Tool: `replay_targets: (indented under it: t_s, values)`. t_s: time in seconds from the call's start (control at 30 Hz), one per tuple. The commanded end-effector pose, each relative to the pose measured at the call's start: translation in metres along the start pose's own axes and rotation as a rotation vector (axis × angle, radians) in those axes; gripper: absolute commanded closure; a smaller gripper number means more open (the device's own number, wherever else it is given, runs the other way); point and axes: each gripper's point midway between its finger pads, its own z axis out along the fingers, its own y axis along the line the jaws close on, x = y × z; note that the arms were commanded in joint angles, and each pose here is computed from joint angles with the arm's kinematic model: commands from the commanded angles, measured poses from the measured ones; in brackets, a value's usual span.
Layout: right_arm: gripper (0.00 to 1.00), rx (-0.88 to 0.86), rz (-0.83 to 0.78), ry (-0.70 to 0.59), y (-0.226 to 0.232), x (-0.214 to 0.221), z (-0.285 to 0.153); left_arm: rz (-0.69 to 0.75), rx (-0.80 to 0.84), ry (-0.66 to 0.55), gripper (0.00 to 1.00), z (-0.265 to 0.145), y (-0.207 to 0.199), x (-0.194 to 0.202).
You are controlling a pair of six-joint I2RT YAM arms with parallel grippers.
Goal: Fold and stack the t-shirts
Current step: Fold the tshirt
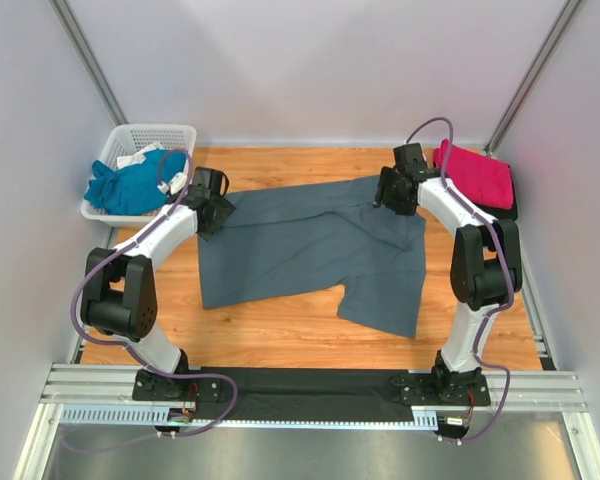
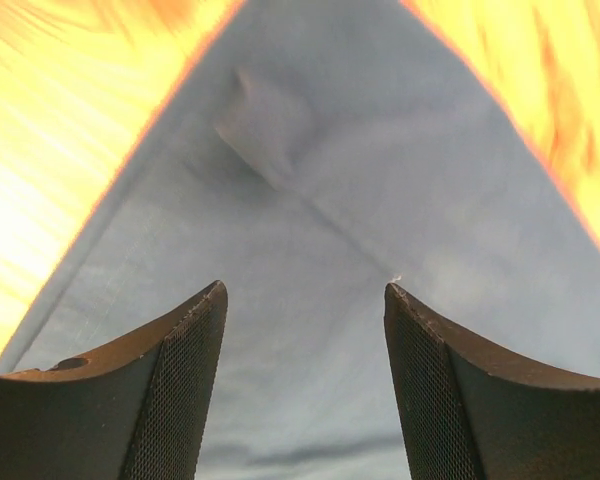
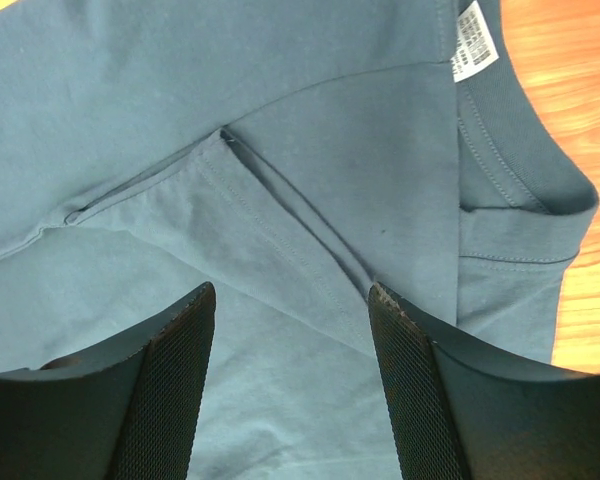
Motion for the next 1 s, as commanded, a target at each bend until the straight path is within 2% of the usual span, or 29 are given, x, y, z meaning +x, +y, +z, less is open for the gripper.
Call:
replay_targets:
  t_s: [0.0,0.23,0.43,0.6,0.7,0.8,0.93,0.97]
  values:
    - [0.36,-0.012,-0.021,-0.005,0.004,0.0,-0.003,-0.192,-0.031,-0.137,0.29,0.006,0.008,-0.037]
    - [0.36,0.015,-0.032,-0.002,-0.001,0.002,-0.001,-0.252,-0.084,-0.187,0.31,0.029,0.03,-0.054]
    - [0.36,0.02,-0.033,0.004,-0.002,0.002,0.002,-0.238,-0.089,-0.161,0.34,0.044,0.025,-0.052]
    - [0.36,0.027,-0.033,0.013,-0.002,0.003,0.005,-0.23,-0.063,-0.144,0.39,0.057,0.017,-0.047]
    - [0.36,0.035,-0.037,0.012,-0.004,0.001,0.005,-0.219,-0.075,-0.141,0.48,0.066,0.017,-0.047]
    - [0.36,0.044,-0.037,0.01,-0.005,0.001,0.005,-0.211,-0.073,-0.16,0.63,0.068,0.013,-0.052]
    - [0.36,0.053,-0.036,0.018,-0.007,0.003,0.007,-0.176,-0.096,-0.213,1.0,0.069,0.013,-0.065]
    - [0.36,0.053,-0.035,0.019,-0.007,0.004,0.008,-0.162,-0.112,-0.218,1.0,0.068,0.017,-0.066]
